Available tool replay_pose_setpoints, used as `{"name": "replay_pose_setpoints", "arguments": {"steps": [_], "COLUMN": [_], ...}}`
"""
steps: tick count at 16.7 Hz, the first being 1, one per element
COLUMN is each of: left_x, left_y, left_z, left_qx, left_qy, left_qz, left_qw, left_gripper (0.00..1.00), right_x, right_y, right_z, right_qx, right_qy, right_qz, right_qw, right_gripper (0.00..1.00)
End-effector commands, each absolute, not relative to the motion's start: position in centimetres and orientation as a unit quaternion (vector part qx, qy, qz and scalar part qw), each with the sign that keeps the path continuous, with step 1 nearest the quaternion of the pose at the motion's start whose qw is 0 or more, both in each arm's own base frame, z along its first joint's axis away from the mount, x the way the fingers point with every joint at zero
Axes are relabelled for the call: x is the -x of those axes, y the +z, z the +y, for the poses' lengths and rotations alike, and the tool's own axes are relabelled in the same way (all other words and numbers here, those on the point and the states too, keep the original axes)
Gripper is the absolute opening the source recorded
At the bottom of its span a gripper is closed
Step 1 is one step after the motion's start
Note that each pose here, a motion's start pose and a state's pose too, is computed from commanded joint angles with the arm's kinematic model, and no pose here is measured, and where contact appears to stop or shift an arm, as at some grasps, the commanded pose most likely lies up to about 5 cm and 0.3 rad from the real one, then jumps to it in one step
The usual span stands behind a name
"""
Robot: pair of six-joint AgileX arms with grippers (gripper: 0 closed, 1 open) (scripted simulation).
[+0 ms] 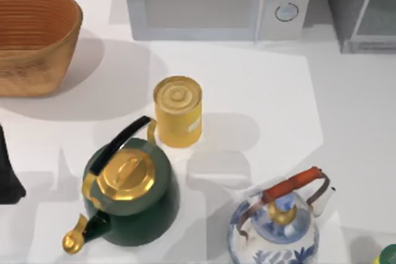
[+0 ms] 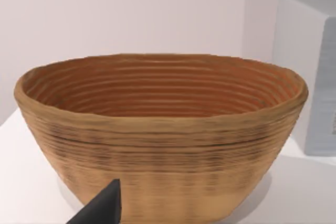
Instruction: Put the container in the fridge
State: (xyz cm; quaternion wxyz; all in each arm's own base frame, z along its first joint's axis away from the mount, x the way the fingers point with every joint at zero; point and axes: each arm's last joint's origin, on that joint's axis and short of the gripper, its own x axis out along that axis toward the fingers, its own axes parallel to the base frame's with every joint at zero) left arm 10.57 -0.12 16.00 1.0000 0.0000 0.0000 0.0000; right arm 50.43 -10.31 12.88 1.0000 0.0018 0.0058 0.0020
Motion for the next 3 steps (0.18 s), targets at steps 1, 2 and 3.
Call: {"name": "replay_pose_setpoints", "arguments": {"steps": [1, 2, 3], "left_x": [-10.57, -10.57, -10.57], "left_y": [16.0, 16.0, 16.0], "left_z": [-0.12, -0.12, -0.12], "left_qx": [0.0, 0.0, 0.0], "left_qy": [0.0, 0.0, 0.0], "left_qz": [0.0, 0.0, 0.0], "left_qw": [1.0, 1.0, 1.0], "left_gripper": [1.0, 1.0, 1.0], "right_x": [-50.43, -50.43, -50.43], "right_y": [12.88, 12.88, 12.88], "right_z": [-10.31, -10.31, -10.31], "right_qx": [-0.002, -0.002, -0.002], "right_qy": [0.002, 0.002, 0.002], "right_qz": [0.006, 0.006, 0.006], "right_qw": [1.0, 1.0, 1.0], "right_gripper": [1.0, 1.0, 1.0]}}
